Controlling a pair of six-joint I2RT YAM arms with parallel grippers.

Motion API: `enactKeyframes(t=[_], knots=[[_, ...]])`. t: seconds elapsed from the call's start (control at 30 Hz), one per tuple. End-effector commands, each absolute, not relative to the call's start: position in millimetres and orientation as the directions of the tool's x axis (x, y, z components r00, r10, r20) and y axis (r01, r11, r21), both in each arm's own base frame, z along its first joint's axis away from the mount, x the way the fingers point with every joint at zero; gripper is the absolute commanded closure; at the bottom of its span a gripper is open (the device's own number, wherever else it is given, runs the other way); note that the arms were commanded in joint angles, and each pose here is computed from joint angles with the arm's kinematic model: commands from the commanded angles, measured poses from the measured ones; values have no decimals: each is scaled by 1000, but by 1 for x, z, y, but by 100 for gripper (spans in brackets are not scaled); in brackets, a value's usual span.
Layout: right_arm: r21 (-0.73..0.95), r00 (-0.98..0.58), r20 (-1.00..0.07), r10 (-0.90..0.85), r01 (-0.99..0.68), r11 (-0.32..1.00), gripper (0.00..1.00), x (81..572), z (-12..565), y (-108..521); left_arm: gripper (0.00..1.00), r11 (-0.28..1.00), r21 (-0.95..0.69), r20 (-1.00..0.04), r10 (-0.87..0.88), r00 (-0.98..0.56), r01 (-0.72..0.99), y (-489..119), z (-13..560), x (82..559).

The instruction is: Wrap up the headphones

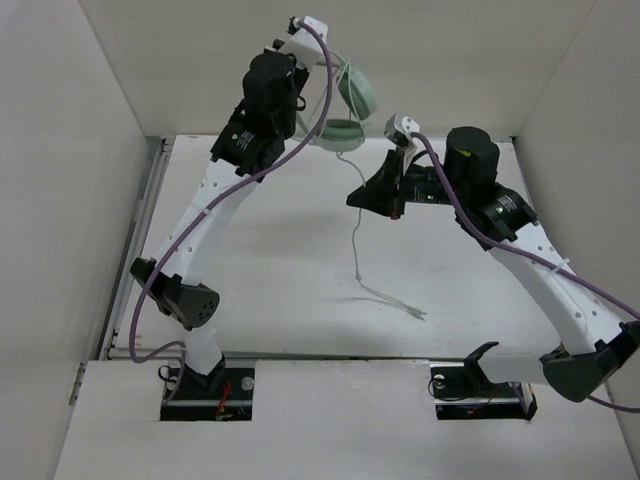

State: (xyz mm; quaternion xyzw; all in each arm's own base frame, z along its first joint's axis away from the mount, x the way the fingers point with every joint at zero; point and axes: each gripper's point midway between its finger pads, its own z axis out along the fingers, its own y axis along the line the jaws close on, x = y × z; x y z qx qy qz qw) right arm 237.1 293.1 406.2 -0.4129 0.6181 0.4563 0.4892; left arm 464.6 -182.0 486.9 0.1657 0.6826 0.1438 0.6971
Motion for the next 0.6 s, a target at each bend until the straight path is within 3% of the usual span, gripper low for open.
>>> enactKeyframes(t=[0.0,0.17,0.57], knots=[[147,-165,-984,-71,-967,209,100,229,407,299,100,988,143,-958,155,242,-66,-157,587,434],[146,-162,-982,-97,-977,156,100,216,402,317,100,993,114,-962,121,245,-42,-169,587,434],[-87,61,-975,-212,-990,113,100,206,413,357,100,999,52,-987,53,153,-10,-190,548,448]])
